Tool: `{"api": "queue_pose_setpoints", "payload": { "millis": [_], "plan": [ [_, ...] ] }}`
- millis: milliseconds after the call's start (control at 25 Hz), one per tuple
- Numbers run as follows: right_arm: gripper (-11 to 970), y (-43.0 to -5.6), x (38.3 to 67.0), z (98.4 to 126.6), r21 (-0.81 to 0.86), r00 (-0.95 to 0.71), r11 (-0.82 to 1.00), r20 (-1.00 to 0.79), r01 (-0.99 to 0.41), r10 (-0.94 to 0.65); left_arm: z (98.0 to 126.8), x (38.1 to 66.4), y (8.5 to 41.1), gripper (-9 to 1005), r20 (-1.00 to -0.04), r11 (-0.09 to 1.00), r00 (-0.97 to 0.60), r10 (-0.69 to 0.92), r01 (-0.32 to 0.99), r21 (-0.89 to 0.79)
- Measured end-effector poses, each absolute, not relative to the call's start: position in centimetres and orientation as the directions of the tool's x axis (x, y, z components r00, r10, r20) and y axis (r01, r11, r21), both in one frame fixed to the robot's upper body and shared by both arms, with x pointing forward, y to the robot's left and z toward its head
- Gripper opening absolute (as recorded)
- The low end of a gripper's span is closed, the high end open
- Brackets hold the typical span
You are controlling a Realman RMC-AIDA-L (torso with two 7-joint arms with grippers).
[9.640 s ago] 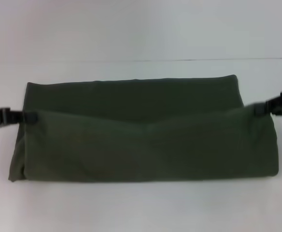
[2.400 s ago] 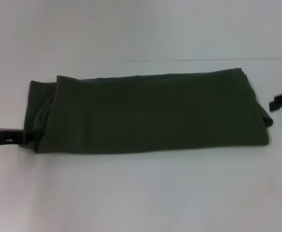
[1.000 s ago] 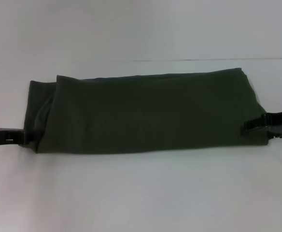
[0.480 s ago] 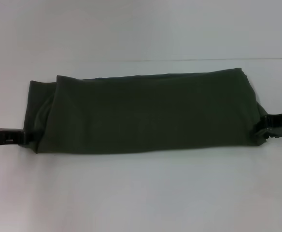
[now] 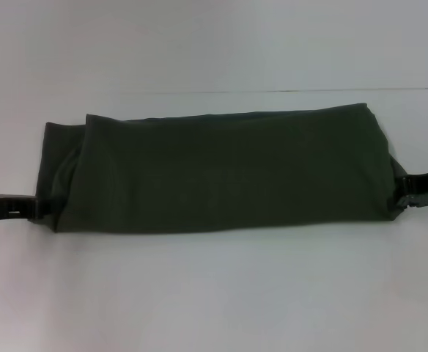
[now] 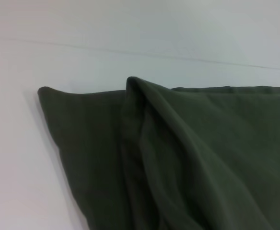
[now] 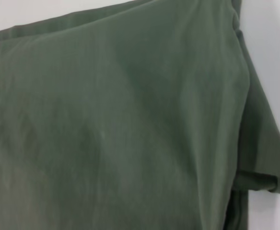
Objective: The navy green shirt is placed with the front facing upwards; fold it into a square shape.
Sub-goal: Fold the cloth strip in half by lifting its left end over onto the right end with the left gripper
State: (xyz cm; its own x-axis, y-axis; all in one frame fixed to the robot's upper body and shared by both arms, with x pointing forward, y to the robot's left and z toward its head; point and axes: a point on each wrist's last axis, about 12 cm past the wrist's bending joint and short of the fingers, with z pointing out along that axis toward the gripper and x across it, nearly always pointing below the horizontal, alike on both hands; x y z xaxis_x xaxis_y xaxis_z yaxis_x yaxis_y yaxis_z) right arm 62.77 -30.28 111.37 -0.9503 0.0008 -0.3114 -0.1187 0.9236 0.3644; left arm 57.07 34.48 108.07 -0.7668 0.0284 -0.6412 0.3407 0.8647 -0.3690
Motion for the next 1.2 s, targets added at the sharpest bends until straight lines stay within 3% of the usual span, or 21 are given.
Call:
{"api": "queue_pose_setpoints", "payload": {
  "millis": [520, 1200],
  "plan": [
    [19, -29.9, 62.2, 111.6, 0.385, -0.961, 0.909, -0.273, -0.159, -0.053, 109.0, 56.7, 35.3, 47, -0.585, 0.868, -0.808, 0.07, 0.338, -0.363],
    [29, -27.8, 59.9, 110.8, 0.444, -0.968, 0.86, -0.148, -0.25, -0.205, 109.7, 54.0, 38.0, 46, -0.511, 0.866, -0.858, 0.054, 0.296, -0.404]
  ]
}}
